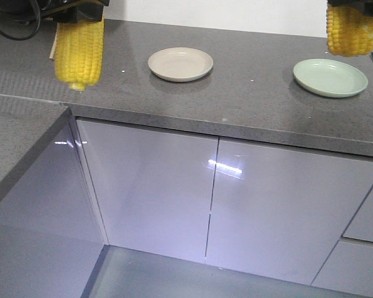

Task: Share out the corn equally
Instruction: 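Turn the base away from the pot toward the other counter, then drive the base along the counter toward the empty plates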

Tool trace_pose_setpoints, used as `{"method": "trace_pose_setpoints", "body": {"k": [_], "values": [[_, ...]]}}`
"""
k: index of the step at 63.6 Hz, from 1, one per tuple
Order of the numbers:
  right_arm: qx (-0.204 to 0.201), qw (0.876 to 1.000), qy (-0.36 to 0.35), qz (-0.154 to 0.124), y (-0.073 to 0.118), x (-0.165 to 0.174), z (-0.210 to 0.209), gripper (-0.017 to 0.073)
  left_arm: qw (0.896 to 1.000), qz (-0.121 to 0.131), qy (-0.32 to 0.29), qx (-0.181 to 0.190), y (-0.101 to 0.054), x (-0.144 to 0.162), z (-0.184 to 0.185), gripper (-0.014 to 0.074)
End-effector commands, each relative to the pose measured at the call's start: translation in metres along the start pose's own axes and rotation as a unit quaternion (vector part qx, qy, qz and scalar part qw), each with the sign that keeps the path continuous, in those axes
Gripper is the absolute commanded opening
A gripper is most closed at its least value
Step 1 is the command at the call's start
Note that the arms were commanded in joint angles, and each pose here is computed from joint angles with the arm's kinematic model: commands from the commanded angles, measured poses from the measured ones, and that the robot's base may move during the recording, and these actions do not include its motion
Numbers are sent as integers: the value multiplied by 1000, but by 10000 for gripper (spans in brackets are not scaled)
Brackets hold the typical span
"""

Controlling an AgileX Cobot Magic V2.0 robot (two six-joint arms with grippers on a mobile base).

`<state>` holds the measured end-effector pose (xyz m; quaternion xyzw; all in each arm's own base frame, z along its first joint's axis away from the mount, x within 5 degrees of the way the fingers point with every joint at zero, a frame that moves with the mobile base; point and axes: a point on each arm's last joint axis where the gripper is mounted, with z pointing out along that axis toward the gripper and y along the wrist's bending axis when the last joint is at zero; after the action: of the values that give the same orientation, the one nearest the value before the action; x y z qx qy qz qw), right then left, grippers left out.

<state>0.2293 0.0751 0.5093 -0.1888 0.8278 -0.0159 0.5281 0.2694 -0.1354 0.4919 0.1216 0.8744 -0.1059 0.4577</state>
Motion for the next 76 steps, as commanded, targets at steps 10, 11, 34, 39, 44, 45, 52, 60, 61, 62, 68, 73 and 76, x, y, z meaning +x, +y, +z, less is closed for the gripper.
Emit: {"method": "trace_pose_setpoints", "body": {"k": [10,11,34,39,44,45,52,60,61,62,68,73,76], "values": [[17,998,-65,0,-8,-13,-20,-5,998,-6,-65,12,0,-12,-23,-6],[17,998,-65,0,-8,-13,-20,-5,998,-6,-65,12,0,-12,-23,-6],[17,998,-65,0,-8,-13,-20,-5,998,-6,-65,12,0,-12,-23,-6],[17,998,-65,0,-8,-13,-20,-5,998,-6,-65,12,0,-12,-23,-6],[17,998,-65,0,-8,-13,-20,-5,998,-6,-65,12,0,-12,-23,-6],[17,998,-65,0,-8,-13,-20,-5,998,-6,-65,12,0,-12,-23,-6],[17,998,-65,0,-8,-13,-20,-5,998,-6,-65,12,0,-12,-23,-6],[17,998,-65,0,-8,-13,-20,-5,998,-6,-65,12,0,-12,-23,-6],[17,998,-65,0,-8,-13,-20,-5,998,-6,-65,12,0,-12,-23,-6],[17,998,-65,0,-8,-13,-20,-5,998,-6,-65,12,0,-12,-23,-6],[17,998,-65,0,-8,-13,-20,-5,998,-6,-65,12,0,-12,-23,-6],[17,998,-65,0,-8,-13,-20,-5,998,-6,-65,12,0,-12,-23,-6],[17,998,-65,0,-8,-13,-20,-5,998,-6,-65,12,0,-12,-23,-6]]}}
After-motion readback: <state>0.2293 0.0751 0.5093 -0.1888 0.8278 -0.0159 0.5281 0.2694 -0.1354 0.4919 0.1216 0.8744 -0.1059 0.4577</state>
